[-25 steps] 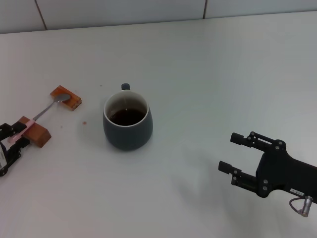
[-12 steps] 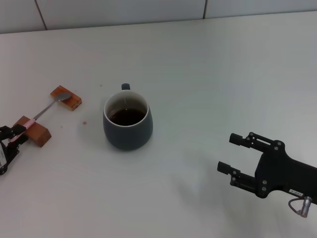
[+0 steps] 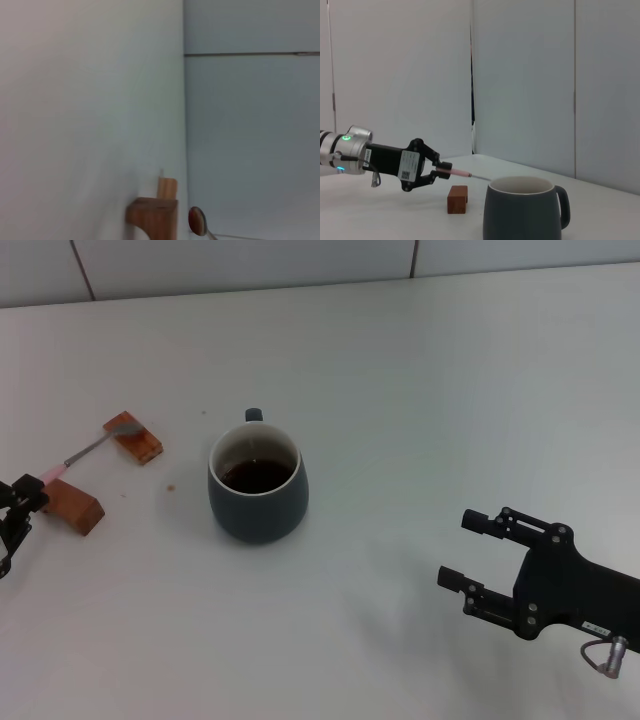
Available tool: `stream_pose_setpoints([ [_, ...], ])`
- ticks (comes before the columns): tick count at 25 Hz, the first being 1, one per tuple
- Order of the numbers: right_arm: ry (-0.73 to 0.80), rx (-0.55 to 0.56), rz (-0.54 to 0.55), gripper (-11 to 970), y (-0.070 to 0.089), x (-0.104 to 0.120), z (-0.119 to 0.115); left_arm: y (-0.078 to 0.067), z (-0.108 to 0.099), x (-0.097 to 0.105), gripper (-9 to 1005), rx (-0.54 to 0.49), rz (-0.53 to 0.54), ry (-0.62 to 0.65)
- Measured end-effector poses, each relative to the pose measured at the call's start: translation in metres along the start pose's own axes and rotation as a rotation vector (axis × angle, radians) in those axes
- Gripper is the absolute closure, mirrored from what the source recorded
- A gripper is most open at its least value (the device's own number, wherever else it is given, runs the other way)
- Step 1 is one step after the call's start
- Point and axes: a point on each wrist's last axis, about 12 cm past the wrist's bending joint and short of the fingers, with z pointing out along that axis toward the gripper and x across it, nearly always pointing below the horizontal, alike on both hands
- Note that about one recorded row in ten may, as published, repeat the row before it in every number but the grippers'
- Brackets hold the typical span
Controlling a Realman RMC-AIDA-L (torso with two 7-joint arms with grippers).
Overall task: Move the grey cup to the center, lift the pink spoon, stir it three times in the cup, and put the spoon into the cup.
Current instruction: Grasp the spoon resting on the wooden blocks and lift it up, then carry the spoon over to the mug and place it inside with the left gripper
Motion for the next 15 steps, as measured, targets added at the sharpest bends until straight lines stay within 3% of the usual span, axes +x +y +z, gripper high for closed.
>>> stream_pose_setpoints([
  [10, -0.003, -0.003, 0.006, 263, 0.001, 0.0, 0.003, -0.007, 0.001, 0.005, 868, 0.079, 0.041, 0.007],
  [15, -0.001, -0.002, 0.008, 263, 0.002, 0.001, 0.002, -0.036, 0.015, 0.005, 867, 0.27, 0.217, 0.025],
])
